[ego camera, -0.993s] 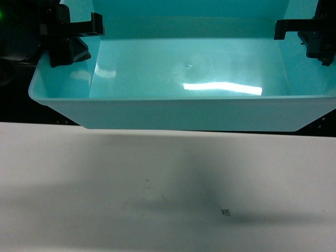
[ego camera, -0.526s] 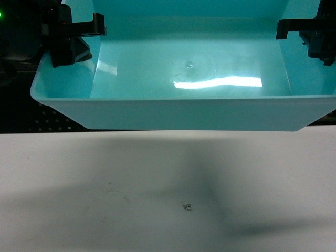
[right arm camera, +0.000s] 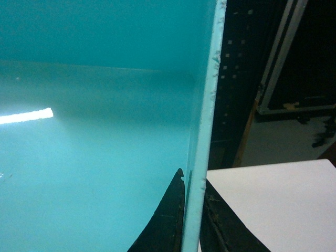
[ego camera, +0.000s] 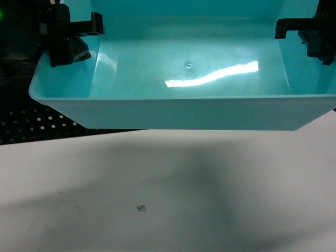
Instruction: Stack blue boxes stably on right
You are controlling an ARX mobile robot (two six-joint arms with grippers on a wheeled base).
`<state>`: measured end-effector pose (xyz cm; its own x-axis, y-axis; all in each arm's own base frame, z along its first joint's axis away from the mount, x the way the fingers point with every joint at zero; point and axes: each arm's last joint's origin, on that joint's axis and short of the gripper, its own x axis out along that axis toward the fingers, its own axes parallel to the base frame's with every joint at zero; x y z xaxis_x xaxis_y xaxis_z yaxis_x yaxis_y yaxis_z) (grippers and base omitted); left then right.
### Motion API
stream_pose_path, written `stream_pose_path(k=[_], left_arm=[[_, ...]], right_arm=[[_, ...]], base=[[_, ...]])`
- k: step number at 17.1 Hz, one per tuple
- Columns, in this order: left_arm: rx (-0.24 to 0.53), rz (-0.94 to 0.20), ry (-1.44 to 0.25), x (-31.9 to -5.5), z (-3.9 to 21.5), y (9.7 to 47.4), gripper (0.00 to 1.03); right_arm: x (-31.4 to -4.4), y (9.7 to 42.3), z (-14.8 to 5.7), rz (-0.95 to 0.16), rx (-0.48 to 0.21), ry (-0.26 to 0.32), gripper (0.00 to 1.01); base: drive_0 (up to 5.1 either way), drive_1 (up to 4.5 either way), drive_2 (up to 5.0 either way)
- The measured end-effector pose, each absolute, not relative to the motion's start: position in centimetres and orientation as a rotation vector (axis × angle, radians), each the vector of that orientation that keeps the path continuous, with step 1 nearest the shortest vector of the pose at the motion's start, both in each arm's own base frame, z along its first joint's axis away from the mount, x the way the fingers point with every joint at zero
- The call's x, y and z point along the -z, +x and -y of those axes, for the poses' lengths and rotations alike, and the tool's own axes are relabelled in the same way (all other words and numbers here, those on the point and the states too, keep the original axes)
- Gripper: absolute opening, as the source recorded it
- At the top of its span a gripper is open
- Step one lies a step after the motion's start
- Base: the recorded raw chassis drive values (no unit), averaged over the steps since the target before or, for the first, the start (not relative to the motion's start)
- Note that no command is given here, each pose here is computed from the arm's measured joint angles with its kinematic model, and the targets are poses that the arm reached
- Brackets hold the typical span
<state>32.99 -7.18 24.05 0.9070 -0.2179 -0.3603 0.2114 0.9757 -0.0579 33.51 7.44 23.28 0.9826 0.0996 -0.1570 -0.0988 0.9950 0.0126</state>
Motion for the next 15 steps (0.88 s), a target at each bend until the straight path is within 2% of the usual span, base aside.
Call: stream_pose_path(k=[15], left_arm=[[0.222,-0.374,-0.018,-24.04,7.18,32.99,0.05]], right_arm=[[-23.26,33.51,-7.44,-0.160,-0.100,0.004,0.07]], base=[[-1.6,-1.58,-1.6]])
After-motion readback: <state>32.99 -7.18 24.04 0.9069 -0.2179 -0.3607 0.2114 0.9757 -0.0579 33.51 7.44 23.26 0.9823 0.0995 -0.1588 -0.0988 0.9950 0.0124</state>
